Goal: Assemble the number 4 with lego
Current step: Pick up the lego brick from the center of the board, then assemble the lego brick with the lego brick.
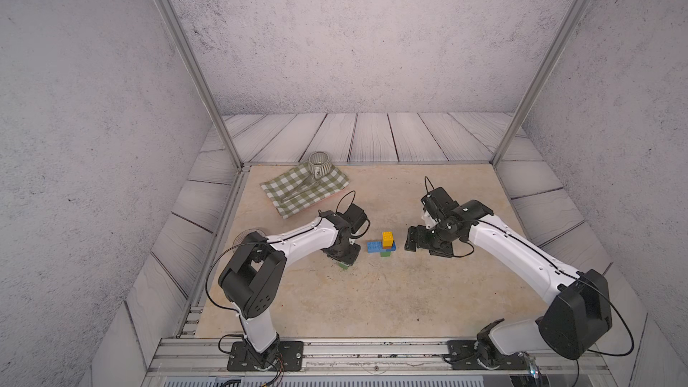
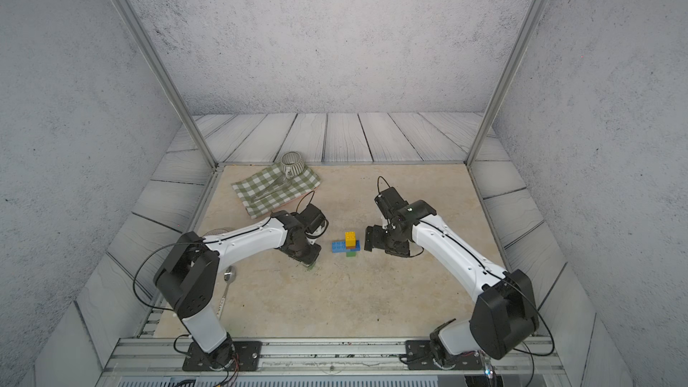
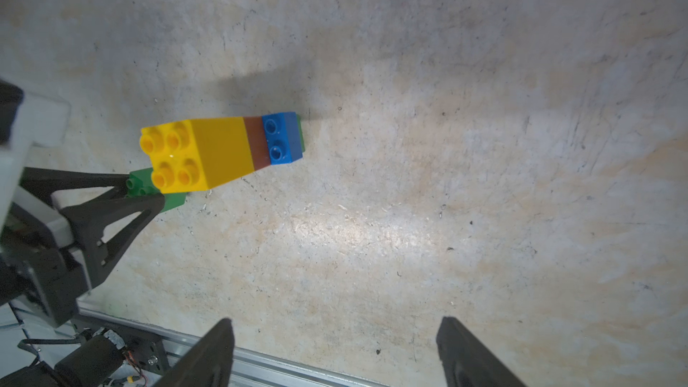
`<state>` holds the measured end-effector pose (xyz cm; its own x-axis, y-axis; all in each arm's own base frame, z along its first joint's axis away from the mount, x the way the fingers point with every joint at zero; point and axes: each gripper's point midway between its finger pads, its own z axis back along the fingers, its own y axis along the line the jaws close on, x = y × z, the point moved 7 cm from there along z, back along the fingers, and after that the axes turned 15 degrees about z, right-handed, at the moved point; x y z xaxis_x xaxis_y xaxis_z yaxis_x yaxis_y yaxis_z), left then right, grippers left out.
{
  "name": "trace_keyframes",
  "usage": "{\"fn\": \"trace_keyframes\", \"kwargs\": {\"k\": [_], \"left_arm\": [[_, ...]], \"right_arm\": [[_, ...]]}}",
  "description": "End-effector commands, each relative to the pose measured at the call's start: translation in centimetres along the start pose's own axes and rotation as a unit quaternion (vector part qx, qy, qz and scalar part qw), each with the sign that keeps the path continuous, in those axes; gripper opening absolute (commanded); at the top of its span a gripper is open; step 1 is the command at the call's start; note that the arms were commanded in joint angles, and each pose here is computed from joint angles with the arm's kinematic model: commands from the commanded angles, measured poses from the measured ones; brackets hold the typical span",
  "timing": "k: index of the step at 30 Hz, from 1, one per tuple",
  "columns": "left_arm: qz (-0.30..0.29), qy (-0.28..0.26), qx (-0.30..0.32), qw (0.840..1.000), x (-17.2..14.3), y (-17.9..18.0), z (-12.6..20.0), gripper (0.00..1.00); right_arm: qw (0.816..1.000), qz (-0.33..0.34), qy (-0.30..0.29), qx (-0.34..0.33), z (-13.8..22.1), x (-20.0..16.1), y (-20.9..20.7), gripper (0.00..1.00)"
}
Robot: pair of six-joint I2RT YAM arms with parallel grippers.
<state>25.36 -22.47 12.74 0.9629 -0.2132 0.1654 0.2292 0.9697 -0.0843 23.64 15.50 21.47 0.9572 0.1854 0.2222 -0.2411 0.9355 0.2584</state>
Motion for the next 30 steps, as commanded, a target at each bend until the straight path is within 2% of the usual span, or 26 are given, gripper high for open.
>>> {"fn": "trace_keyframes", "kwargs": {"k": [1, 7, 14, 22, 28, 30], "left_arm": [[0.05, -0.026, -0.038, 0.998, 0.8, -1.0, 3.4, 0.0], [0.119, -0.043, -0.09, 0.988, 2.3, -2.5, 6.0, 0.0], [0.167, -0.06, -0.113, 0.978, 3.6, -3.8, 8.1, 0.0], [0.199, -0.055, -0.117, 0.971, 4.1, -5.5, 7.7, 0.0], [0.215, -0.054, -0.118, 0.968, 4.4, -6.1, 7.2, 0.0], [0.217, -0.053, -0.117, 0.968, 4.5, -6.2, 7.1, 0.0]], "right_arm": [[1.0, 0.014, -0.014, 0.011, 0.6, 1.0, 0.2, 0.91], [0.999, 0.021, -0.026, 0.035, 0.4, 2.0, 0.3, 0.99], [0.996, 0.049, -0.034, 0.068, 0.1, 3.3, 0.9, 0.99], [0.992, 0.081, -0.053, 0.086, -0.7, 5.0, 1.6, 0.99], [0.99, 0.084, -0.054, 0.099, -2.2, 5.8, 1.7, 0.75], [0.989, 0.086, -0.056, 0.105, -2.6, 5.9, 1.8, 0.73]]}}
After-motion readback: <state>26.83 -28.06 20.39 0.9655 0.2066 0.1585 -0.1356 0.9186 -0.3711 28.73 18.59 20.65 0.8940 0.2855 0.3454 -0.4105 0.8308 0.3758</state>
